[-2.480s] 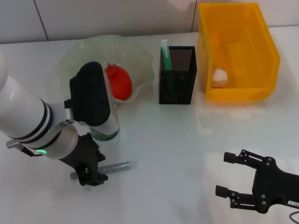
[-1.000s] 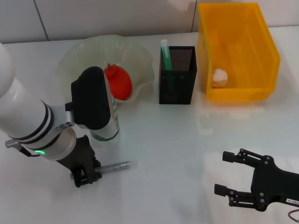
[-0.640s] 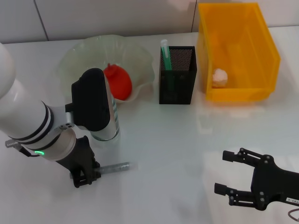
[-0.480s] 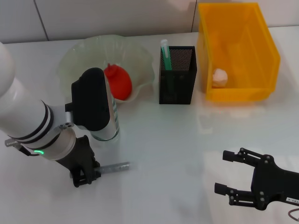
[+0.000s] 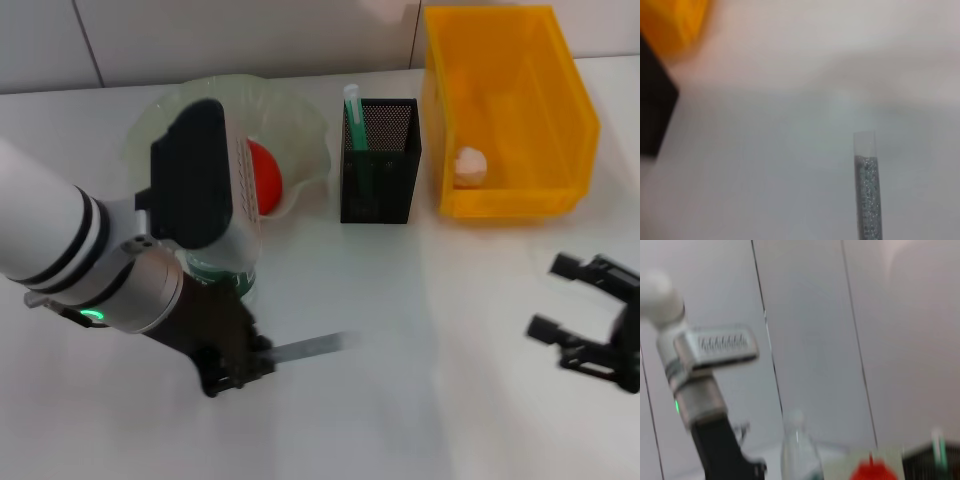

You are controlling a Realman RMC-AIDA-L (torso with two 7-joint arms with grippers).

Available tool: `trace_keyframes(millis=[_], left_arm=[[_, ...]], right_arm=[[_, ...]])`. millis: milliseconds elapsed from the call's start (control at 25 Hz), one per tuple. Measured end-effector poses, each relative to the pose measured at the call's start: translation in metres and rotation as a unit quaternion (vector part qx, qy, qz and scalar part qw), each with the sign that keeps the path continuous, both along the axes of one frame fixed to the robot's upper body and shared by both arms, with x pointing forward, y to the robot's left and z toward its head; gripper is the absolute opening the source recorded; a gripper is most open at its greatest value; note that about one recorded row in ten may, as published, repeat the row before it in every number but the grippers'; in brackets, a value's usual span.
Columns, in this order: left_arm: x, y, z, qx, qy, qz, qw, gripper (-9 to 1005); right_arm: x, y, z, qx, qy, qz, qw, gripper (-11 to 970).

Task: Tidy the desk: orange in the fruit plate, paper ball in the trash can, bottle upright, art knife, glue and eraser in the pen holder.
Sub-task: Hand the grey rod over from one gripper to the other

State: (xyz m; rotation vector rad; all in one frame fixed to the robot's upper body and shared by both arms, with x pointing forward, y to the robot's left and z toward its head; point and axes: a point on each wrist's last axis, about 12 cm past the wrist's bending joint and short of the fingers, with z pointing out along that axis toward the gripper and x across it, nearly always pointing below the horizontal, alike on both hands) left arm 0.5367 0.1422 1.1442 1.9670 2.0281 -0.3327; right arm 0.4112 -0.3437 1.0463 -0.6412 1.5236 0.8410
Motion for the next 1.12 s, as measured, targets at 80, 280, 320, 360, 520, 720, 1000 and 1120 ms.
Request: trace_keyframes(millis=[80, 280, 320, 360, 520, 720, 1000, 1120], left_arm=[[-0.007, 0.000, 0.016, -0.091, 0.007, -0.008, 0.996, 153], [-0.007, 0.003, 0.021, -0.178, -0.002, 0.001, 0.984, 154], [-0.007, 0.005, 0.019, -0.240, -0.006, 0.014, 0.971, 154], [-0.008, 0.006, 0.017, -0.257, -0.007, 0.014, 0.966, 154], [-0.012, 0.008, 0.006, -0.315, -0.016, 0.010, 0.949, 154], [-0.014, 0.012, -0.003, -0.343, -0.016, 0.013, 0.939, 148], [-0.020, 0.018, -0.020, -0.409, -0.025, 0.002, 0.912, 148], [-0.024, 0.013, -0.023, -0.413, -0.023, -0.008, 0.911, 149]], right_arm=[[-0.011, -0.016, 0.019, 0.046, -0.033, 0.000, 0.998, 788], [-0.024, -0.023, 0.037, 0.087, -0.074, 0.041, 0.993, 786], [-0.024, -0.023, 0.037, 0.087, -0.074, 0.041, 0.993, 785], [-0.024, -0.022, 0.039, 0.091, -0.078, 0.050, 0.992, 785], [-0.022, -0.015, 0.040, 0.101, -0.083, 0.067, 0.989, 783], [-0.014, -0.007, 0.038, 0.110, -0.082, 0.069, 0.988, 781], [0.003, 0.011, 0.030, 0.112, -0.067, 0.070, 0.989, 779], [0.013, 0.026, 0.027, 0.106, -0.052, 0.096, 0.988, 777]])
